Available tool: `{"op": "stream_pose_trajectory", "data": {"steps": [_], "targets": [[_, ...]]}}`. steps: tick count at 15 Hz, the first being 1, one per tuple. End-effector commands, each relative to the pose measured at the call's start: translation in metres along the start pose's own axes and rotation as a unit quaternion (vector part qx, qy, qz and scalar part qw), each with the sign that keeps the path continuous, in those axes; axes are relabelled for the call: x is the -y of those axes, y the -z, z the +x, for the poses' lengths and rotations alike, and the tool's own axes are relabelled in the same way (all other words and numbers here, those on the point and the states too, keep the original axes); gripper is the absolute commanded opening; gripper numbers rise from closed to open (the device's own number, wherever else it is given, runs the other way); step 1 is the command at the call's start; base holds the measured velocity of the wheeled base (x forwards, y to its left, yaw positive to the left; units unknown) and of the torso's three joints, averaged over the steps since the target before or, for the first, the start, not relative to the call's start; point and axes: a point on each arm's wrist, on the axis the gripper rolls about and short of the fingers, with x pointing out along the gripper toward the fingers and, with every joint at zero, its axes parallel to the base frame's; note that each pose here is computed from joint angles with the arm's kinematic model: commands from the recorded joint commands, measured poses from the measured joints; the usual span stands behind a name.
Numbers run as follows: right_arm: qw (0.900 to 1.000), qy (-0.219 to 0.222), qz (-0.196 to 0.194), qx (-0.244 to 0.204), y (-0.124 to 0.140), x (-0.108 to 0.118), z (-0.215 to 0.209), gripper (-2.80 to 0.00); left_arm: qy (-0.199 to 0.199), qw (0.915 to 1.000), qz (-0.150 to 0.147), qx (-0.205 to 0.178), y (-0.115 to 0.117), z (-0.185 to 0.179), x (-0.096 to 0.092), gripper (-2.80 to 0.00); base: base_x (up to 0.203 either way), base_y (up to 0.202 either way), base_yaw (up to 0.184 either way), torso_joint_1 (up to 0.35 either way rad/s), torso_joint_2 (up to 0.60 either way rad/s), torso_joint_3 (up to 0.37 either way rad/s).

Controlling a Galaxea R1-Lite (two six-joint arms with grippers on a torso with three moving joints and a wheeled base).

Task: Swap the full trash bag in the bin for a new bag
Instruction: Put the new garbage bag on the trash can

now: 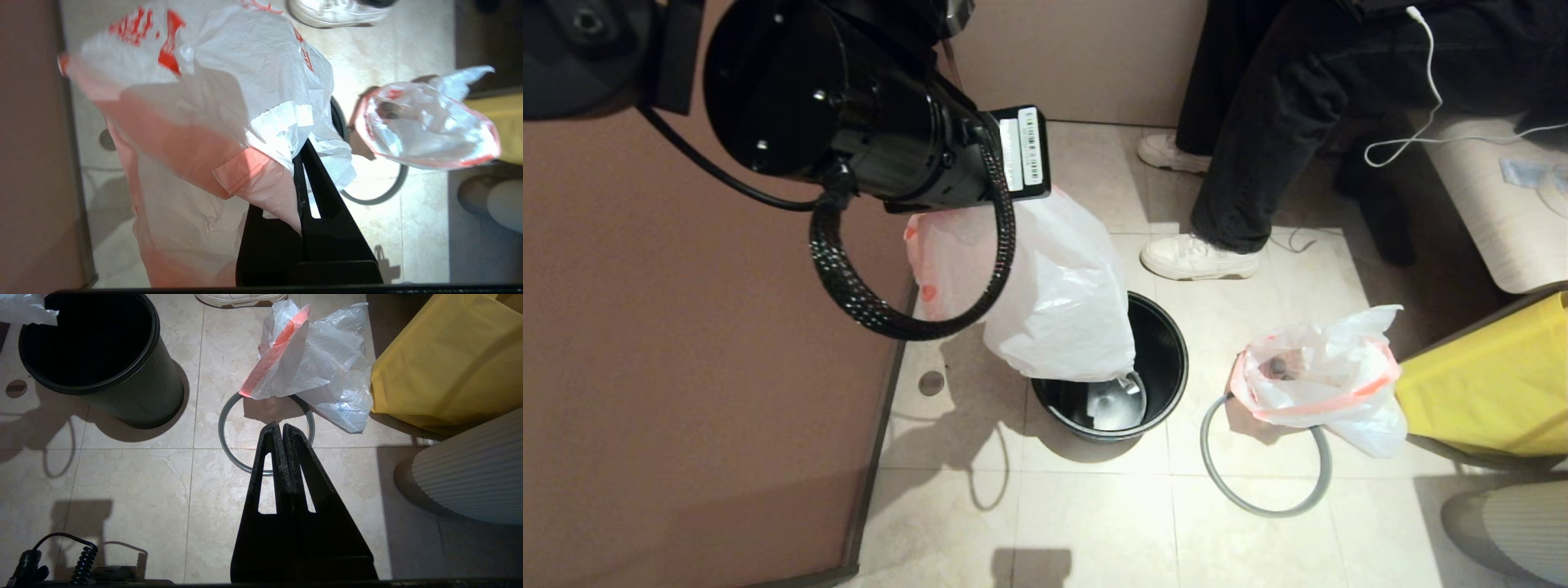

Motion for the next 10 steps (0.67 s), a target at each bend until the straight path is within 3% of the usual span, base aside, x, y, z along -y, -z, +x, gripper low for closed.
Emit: {"op": "stream_pose_trajectory", "data": {"steps": [1,5,8,10], "targets": [[1.0,0.0,0.0,0.0,0.0,0.0,0.0,-2.8,0.019,0.9997,0.017,-0.005,0.007,0.0,0.017,-2.8,0.0,0.0,0.0,0.0,0.0,0.0],[1.0,0.001,0.0,0.0,0.0,0.0,0.0,-2.8,0.061,0.9981,0.011,0.007,-0.002,-0.041,0.012,-2.8,0.0,0.0,0.0,0.0,0.0,0.0],[1.0,0.0,0.0,0.0,0.0,0.0,0.0,-2.8,0.049,0.9986,-0.007,-0.018,0.001,-0.047,0.003,-2.8,0.0,0.0,0.0,0.0,0.0,0.0],[1.0,0.001,0.0,0.0,0.0,0.0,0.0,-2.8,0.024,0.9988,-0.027,-0.033,0.003,-0.03,-0.007,-2.8,0.0,0.0,0.0,0.0,0.0,0.0]]}}
